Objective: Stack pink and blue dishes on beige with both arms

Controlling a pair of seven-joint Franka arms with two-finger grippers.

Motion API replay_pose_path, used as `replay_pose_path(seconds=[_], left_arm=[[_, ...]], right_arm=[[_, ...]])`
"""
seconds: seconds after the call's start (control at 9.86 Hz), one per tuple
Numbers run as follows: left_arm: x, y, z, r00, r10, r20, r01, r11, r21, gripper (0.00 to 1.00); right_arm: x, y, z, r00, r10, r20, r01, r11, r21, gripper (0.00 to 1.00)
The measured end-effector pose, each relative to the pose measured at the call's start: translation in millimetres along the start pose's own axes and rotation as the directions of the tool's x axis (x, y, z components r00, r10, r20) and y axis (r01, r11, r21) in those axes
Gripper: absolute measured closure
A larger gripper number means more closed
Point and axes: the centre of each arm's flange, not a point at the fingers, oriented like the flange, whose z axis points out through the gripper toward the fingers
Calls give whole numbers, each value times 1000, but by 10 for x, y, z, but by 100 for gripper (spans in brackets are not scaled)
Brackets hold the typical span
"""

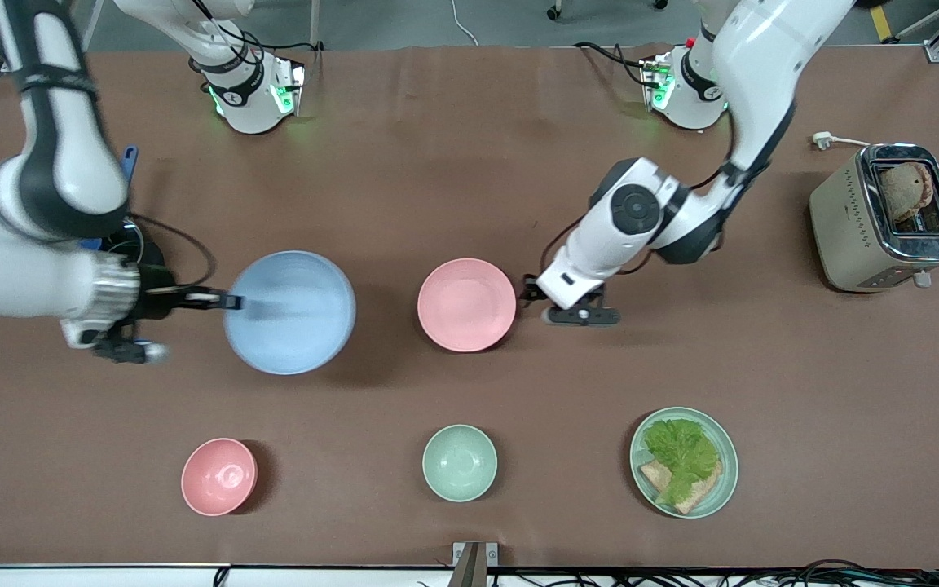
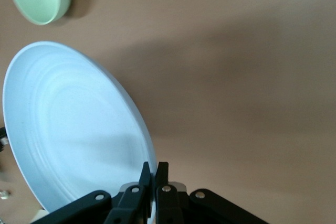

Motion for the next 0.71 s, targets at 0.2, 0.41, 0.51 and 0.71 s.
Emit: replay_pose_path(seconds=[0.2,0.41,0.51,0.71], left_arm=[[208,-765,-795,997,71,-38,-66,991,113,0],[319,-1472,-1506,991,117,-72,-103,981,165,0],[321,-1700,-1869,990,129,-53,-117,976,184,0],[258,-1939,-2693,993,115,-34,-107,979,174,0]], right_arm=[[-308,-570,688,998,-14,-60,15,1000,18,95],[-670,-733,1496,991,-50,-125,54,998,28,95],[-803,-717,1863,990,-60,-126,63,998,24,95],[-884,-681,2432,992,-61,-110,64,998,27,95]])
